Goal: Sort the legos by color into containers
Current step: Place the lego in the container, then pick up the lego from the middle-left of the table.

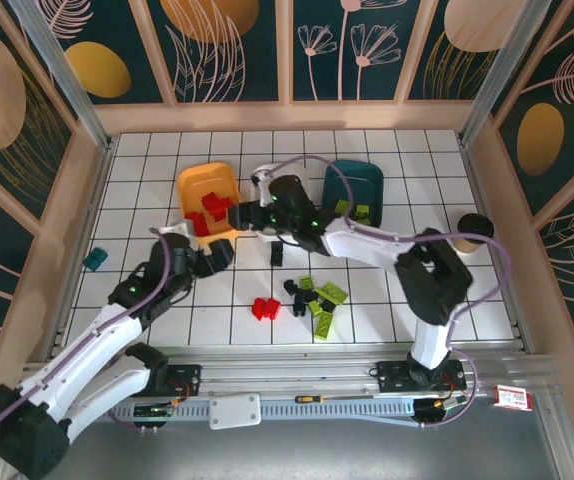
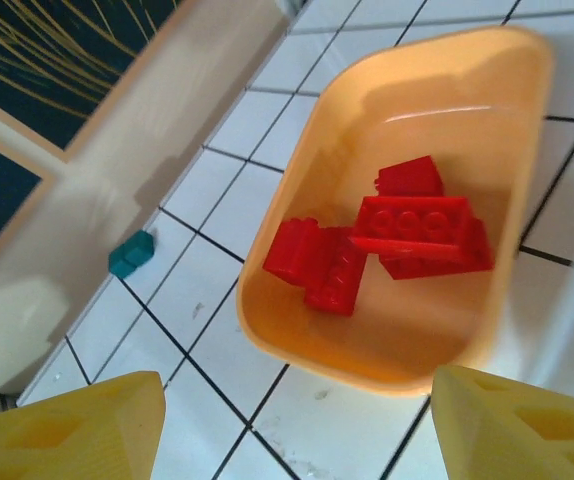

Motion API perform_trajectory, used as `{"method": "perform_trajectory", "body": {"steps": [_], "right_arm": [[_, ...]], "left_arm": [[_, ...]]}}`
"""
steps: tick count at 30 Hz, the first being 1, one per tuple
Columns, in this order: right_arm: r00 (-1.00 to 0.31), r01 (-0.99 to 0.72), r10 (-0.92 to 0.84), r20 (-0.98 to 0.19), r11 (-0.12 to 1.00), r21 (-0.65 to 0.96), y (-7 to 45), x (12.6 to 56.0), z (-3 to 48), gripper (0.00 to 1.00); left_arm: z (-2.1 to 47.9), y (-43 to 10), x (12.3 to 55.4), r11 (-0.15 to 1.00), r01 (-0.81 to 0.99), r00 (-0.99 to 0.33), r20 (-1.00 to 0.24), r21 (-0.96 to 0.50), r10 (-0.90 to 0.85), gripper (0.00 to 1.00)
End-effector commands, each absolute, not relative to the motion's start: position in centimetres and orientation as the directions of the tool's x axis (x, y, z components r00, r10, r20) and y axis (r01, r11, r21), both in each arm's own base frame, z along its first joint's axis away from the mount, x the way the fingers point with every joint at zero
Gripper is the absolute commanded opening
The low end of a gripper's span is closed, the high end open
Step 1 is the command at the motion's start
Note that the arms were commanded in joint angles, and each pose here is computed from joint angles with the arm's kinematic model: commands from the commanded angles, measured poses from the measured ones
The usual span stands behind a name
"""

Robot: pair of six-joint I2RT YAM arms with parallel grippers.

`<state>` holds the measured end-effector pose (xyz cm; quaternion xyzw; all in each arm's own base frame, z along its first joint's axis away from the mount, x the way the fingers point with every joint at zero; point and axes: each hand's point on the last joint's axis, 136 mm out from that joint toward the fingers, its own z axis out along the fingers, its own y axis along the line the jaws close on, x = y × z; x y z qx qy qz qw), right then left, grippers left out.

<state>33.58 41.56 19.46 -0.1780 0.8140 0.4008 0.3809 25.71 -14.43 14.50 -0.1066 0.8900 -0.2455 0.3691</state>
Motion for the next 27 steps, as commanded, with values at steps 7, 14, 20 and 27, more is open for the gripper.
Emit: {"method": "perform_trajectory", "body": {"steps": [7, 14, 20, 27], "right_arm": [[-0.636, -0.428, 0.149, -0.757, 0.748, 0.508, 31.1, 32.2, 17.5, 0.71], [-0.622, -0.391, 0.175, -0.763, 0.775, 0.496, 28.2, 31.0, 17.2, 0.71], [-0.601, -0.388, 0.181, -0.779, 0.786, 0.482, 27.5, 31.0, 18.0, 0.71], [-0.592, -0.382, 0.184, -0.785, 0.794, 0.473, 26.8, 31.1, 18.2, 0.72]], "left_arm": [[8.5, -21.1, 20.6, 0.878, 0.127, -0.84, -0.52, -0.462, -0.153, 0.8], [6.0, -22.5, 18.5, 0.854, 0.139, -0.89, -0.441, -0.501, -0.114, 0.64], [5.1, -23.7, 18.1, 0.83, 0.162, -0.907, -0.412, -0.533, -0.088, 0.55], [4.3, -24.0, 17.7, 0.818, 0.164, -0.915, -0.394, -0.551, -0.082, 0.47]]}}
